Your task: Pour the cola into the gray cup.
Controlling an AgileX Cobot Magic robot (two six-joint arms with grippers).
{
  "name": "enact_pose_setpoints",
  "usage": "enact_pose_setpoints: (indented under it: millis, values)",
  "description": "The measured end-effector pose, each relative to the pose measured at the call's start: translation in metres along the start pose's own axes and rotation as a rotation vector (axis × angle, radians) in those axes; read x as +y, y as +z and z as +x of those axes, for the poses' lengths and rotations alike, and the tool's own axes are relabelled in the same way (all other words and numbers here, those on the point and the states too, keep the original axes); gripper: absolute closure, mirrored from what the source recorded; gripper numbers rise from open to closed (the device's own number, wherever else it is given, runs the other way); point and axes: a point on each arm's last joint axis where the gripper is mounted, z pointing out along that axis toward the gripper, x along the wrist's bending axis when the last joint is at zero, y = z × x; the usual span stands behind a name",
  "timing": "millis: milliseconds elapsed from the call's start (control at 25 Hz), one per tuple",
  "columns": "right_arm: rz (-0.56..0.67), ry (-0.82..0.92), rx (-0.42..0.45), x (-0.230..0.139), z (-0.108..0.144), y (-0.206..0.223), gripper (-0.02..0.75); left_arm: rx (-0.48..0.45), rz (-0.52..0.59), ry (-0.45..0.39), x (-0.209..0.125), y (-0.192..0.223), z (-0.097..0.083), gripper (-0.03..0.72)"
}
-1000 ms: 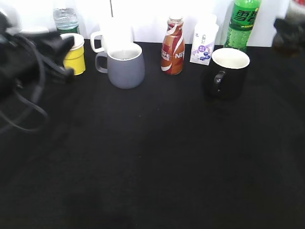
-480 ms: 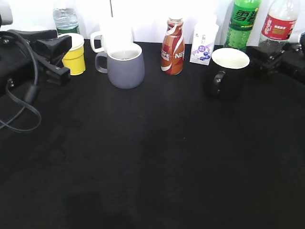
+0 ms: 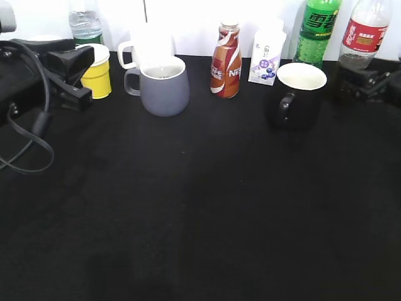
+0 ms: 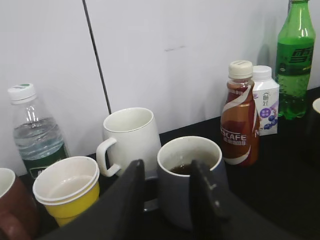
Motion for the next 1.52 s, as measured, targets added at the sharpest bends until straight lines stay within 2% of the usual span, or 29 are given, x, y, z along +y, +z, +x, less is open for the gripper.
enact_pose_setpoints:
  millis: [200,240,360,440,520,600,640,720,800,840,920,960,1040,1080,1120,1160,1200,1240,1360,1440,1520]
  values:
    - [0.001,0.004,-0.049,0.021,0.019,-0.027,0.144,-0.005,0.03,0.0,-0.002,-0.001,0.0,0.447]
    - [0.028,0.013,-0.069,0.028,0.023,-0.035,0.144,-0.008,0.042,-0.001,-0.001,-0.002,0.0,0.447]
    - [0.208,-0.01,-0.171,0.057,0.04,-0.05,0.145,-0.017,0.082,-0.003,0.003,-0.01,0.0,0.447]
    - [0.355,-0.054,-0.224,0.077,0.067,-0.051,0.146,-0.021,0.135,0.002,0.003,-0.016,0.0,0.447]
    - [0.539,-0.086,-0.296,0.089,0.098,-0.059,0.146,0.003,0.201,-0.025,0.005,-0.025,0.003,0.447]
    - [0.686,-0.08,-0.349,0.103,0.134,-0.075,0.146,-0.02,0.286,-0.054,0.006,-0.038,0.002,0.447]
    - [0.754,-0.057,-0.359,0.11,0.153,-0.087,0.147,-0.043,0.342,-0.059,0.005,-0.044,0.0,0.447]
    - [0.843,0.011,-0.29,0.129,0.189,-0.112,0.167,-0.095,0.462,-0.057,0.001,-0.056,-0.003,0.447]
    - [0.833,0.077,-0.207,0.155,0.207,-0.142,0.195,-0.141,0.557,-0.068,0.014,-0.072,-0.005,0.447]
    - [0.835,0.102,-0.193,0.164,0.209,-0.159,0.196,-0.133,0.621,-0.067,0.024,-0.084,-0.002,0.447]
    - [0.808,0.107,-0.151,0.18,0.214,-0.195,0.197,0.003,0.798,-0.072,0.036,-0.116,0.012,0.447]
    - [0.773,0.1,-0.131,0.188,0.216,-0.217,0.197,0.057,0.839,-0.083,0.041,-0.139,0.018,0.447]
    - [0.79,0.098,-0.126,0.191,0.217,-0.247,0.198,0.091,0.928,-0.112,0.042,-0.172,0.02,0.437]
    - [0.775,0.084,-0.119,0.188,0.218,-0.262,0.195,0.093,0.911,-0.122,0.044,-0.185,0.021,0.4]
    - [0.768,0.064,-0.111,0.177,0.218,-0.275,0.177,0.094,0.87,-0.129,0.043,-0.198,0.022,0.323]
    - [0.756,0.061,-0.103,0.164,0.218,-0.288,0.154,0.095,0.86,-0.133,0.036,-0.209,0.022,0.216]
    - [0.747,0.062,-0.091,0.149,0.219,-0.299,0.142,0.098,0.869,-0.134,0.025,-0.219,0.021,0.143]
    - [0.716,0.051,-0.073,0.139,0.22,-0.309,0.139,0.1,0.86,-0.135,0.021,-0.226,0.021,0.111]
    - [0.597,0.014,-0.024,0.127,0.223,-0.32,0.144,0.049,0.769,-0.09,0.023,-0.233,0.02,0.102]
    - [0.586,0.014,-0.019,0.127,0.223,-0.32,0.144,-0.013,0.716,-0.081,0.019,-0.225,0.014,0.102]
    - [0.584,0.013,-0.018,0.128,0.223,-0.319,0.146,-0.026,0.709,-0.079,0.017,-0.223,0.013,0.102]
